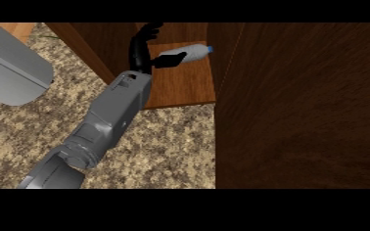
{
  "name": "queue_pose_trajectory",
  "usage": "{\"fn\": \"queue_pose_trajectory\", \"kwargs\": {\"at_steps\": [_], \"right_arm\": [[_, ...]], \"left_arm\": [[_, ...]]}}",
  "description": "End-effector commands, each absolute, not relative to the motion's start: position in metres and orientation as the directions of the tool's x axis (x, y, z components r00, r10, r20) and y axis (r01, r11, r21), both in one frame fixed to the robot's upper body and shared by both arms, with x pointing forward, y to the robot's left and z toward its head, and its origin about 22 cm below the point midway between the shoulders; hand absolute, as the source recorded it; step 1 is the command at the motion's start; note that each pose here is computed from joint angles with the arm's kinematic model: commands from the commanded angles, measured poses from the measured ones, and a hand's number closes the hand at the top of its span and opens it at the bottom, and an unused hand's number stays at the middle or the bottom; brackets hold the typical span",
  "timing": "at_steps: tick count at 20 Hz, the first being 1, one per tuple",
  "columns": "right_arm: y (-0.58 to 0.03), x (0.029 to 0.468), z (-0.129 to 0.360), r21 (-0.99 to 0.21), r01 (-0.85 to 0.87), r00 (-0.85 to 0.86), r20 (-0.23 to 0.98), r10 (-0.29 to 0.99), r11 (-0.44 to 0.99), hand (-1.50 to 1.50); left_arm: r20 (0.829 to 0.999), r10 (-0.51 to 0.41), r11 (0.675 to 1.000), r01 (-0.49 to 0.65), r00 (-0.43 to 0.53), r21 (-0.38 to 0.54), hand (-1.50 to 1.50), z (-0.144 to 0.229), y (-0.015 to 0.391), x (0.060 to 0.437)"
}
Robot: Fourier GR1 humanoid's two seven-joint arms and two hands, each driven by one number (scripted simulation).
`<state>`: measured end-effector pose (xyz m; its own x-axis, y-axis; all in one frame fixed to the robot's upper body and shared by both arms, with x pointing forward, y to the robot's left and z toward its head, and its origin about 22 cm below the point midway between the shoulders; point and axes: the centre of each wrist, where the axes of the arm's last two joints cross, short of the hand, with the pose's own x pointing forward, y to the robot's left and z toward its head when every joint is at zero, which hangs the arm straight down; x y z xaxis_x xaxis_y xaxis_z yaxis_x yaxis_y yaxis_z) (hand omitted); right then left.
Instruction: Pick up the bottled water, place it into the cabinet and close the cabinet
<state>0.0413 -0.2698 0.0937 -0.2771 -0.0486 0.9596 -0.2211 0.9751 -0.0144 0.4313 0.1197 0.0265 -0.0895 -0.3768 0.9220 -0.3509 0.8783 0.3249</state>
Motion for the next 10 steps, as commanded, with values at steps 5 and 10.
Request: {"fn": "queue_pose_trajectory", "kwargs": {"at_steps": [5,10], "right_arm": [[-0.271,0.037,0.101,0.034,-0.258,-0.275,0.955,-0.107,0.965,-1.50],[-0.274,0.036,0.103,0.028,-0.249,-0.272,0.957,-0.098,0.968,-1.50]], "left_arm": [[0.922,-0.357,0.912,-0.270,-0.152,0.309,-1.50,0.037,0.121,0.437],[0.944,-0.164,0.975,-0.193,-0.287,0.110,-1.50,0.048,0.105,0.438]]}}
